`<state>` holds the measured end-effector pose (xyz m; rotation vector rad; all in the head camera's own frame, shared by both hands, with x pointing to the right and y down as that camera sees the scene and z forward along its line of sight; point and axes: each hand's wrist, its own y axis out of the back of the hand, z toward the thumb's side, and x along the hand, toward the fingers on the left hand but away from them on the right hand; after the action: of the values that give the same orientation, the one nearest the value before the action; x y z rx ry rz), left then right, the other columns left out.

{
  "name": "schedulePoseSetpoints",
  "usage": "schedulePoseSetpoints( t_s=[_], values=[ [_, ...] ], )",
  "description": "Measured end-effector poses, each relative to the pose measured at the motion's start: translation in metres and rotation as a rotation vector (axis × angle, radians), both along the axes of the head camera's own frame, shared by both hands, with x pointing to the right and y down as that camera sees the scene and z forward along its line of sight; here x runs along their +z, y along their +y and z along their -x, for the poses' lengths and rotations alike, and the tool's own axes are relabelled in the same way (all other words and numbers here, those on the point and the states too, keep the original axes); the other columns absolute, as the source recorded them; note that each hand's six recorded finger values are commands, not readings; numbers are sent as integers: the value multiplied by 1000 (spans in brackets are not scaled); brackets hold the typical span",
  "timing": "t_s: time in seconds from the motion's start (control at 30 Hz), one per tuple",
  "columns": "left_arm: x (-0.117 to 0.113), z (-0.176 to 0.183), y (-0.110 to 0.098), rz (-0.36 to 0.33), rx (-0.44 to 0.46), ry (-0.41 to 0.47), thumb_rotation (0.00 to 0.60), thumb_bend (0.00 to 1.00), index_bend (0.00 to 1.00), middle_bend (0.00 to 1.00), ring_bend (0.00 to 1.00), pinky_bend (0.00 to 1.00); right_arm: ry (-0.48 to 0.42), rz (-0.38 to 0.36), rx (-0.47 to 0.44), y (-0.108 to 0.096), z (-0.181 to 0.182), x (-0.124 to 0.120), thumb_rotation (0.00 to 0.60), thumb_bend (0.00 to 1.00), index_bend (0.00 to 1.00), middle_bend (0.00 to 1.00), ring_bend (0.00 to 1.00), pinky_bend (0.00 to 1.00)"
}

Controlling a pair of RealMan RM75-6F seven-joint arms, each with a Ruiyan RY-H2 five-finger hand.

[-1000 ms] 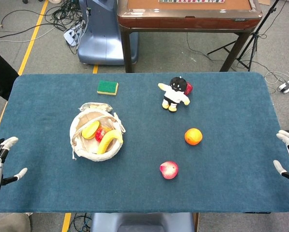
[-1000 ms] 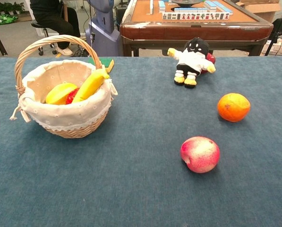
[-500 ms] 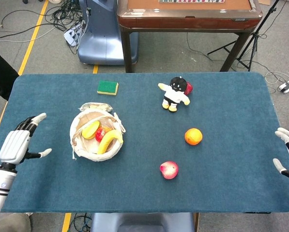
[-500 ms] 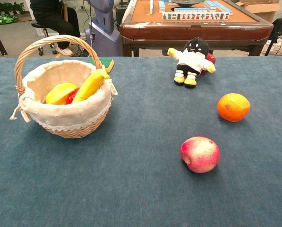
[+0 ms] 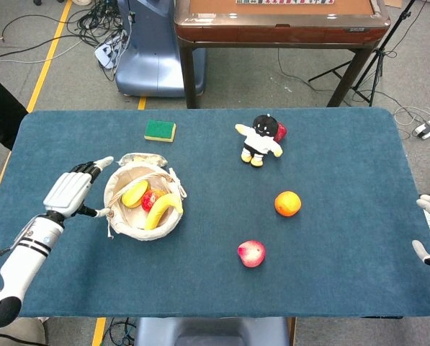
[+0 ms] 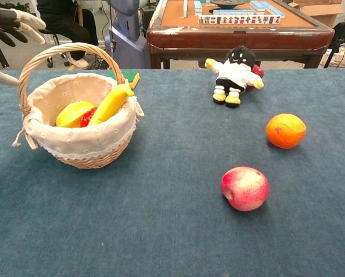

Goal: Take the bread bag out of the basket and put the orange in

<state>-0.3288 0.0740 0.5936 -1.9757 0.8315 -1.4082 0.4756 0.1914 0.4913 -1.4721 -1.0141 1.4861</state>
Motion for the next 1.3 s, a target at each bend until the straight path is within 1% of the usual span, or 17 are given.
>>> schedulePoseSetpoints(
  t_s=[0.07, 0.13, 0.23, 0.33, 0.5, 0.63, 0.77, 1.0, 1.17, 1.3],
  values=[
    [4, -6, -4, 20, 2, 1, 600, 142, 146, 203, 216, 211, -1, 3, 5, 0, -2, 1, 600, 255, 197, 206, 153, 359],
    [8, -15, -8, 37, 10, 3, 600, 142, 196, 284, 281, 290, 0, 7, 11, 0, -4, 2, 600, 255, 197, 206, 153, 359],
    [12, -22, -12, 45, 26, -10, 600, 142, 270, 383, 362, 376, 1, 18, 20, 1, -7, 5, 600, 255, 197, 206, 153, 359],
    [15, -27, -12, 51, 38, -29, 600, 142, 323, 457, 417, 441, 1, 26, 27, 1, -10, 7, 600, 255, 197, 206, 153, 359],
    [18, -35, -11, 53, 51, -53, 600, 142, 381, 529, 471, 470, -1, 27, 32, 0, -13, 9, 600, 255, 197, 206, 153, 359],
    [19, -44, -11, 52, 58, -45, 600, 142, 424, 586, 519, 482, -4, 34, 35, 0, -14, 11, 600, 255, 197, 206, 153, 359],
    [19, -52, -11, 45, 61, -28, 600, 141, 462, 625, 568, 510, -5, 35, 39, 0, -15, 13, 600, 255, 197, 206, 153, 359],
    [22, -56, -7, 51, 90, -54, 600, 137, 465, 627, 572, 545, 1, 43, 50, 2, -17, 13, 600, 255, 197, 206, 153, 359],
    [20, -57, -6, 40, 90, -50, 600, 137, 478, 627, 573, 568, 1, 49, 50, 1, -16, 14, 600, 255, 197, 206, 153, 359],
    [15, -60, -7, 11, 96, -39, 600, 137, 501, 657, 634, 607, 1, 51, 44, 1, -14, 14, 600, 255, 197, 206, 153, 359]
  ],
)
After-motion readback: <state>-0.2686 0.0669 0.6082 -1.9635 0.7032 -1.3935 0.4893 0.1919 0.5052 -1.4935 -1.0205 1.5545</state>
